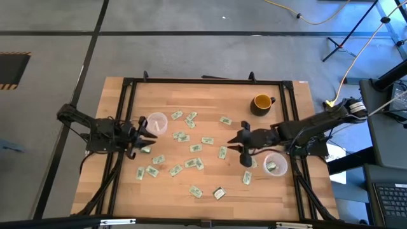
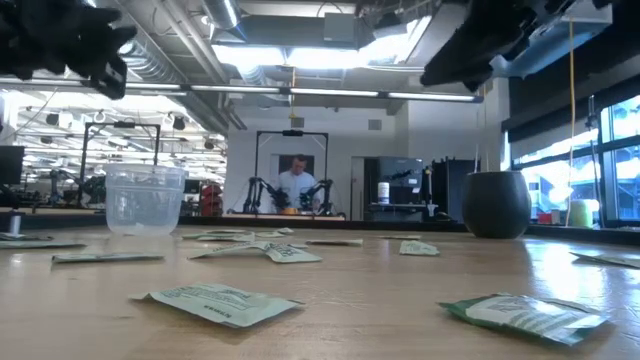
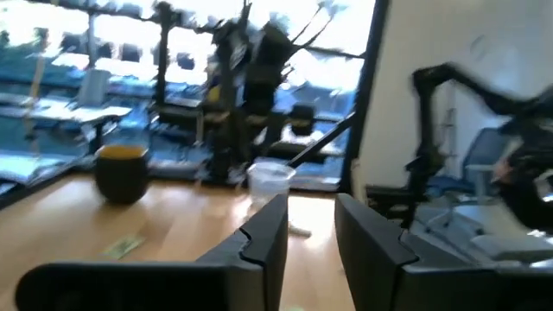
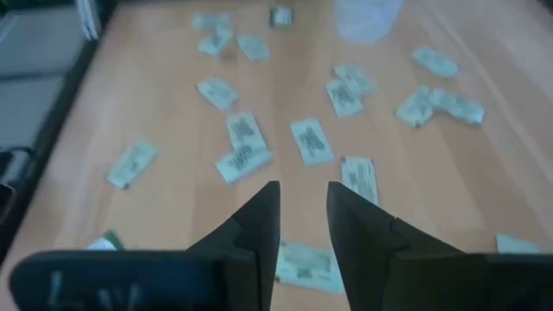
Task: Pick and place Stevia / Truvia into bins
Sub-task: Put the white stevia packet into the left transparent container
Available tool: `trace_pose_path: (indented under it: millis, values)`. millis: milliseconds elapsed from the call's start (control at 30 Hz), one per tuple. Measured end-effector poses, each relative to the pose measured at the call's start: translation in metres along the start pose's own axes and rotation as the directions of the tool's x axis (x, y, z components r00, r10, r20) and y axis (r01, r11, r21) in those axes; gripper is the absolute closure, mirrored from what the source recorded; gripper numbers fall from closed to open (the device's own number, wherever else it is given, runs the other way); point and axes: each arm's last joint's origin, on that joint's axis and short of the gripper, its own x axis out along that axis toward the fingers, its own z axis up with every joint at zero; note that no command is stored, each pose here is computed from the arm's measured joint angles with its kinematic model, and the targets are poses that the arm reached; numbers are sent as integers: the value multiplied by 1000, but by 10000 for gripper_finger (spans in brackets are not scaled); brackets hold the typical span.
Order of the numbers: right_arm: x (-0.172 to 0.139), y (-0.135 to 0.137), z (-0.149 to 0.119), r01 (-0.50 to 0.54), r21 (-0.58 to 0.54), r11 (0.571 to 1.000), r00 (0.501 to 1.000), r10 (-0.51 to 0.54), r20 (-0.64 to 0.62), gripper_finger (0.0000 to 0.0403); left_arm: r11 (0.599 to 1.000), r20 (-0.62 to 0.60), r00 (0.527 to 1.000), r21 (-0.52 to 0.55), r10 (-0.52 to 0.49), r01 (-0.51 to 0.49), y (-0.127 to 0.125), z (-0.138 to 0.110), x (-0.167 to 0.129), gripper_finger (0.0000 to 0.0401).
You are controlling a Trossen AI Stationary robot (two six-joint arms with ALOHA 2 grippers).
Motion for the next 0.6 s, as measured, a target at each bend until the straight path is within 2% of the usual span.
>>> trace_pose_path:
  millis: [233, 333, 400, 500, 533, 600]
  values:
    - [-10, -8, -7, -18, 23, 1000, 993, 15, 119, 302, 998, -38, 998, 46, -42, 43, -6, 11, 12, 269]
    - [-11, -10, -9, -13, 24, 1000, 993, 10, 118, 302, 994, -130, 988, 54, -86, 93, -13, 21, 23, 265]
    - [-10, -11, -9, -8, 26, 1000, 993, 4, 118, 302, 992, -236, 967, 52, -100, 115, -20, 25, 32, 265]
    - [-10, -13, -9, -1, 30, 1000, 993, -2, 118, 302, 995, -448, 890, 3, -84, 95, -31, 27, 46, 265]
    - [-10, -13, -9, 0, 30, 1000, 993, -3, 118, 302, 998, -526, 848, -22, -63, 60, -34, 27, 50, 267]
    - [-10, -14, -8, 4, 18, 1000, 993, -6, 118, 302, 997, -680, 733, -60, -11, -41, -40, 26, 55, 271]
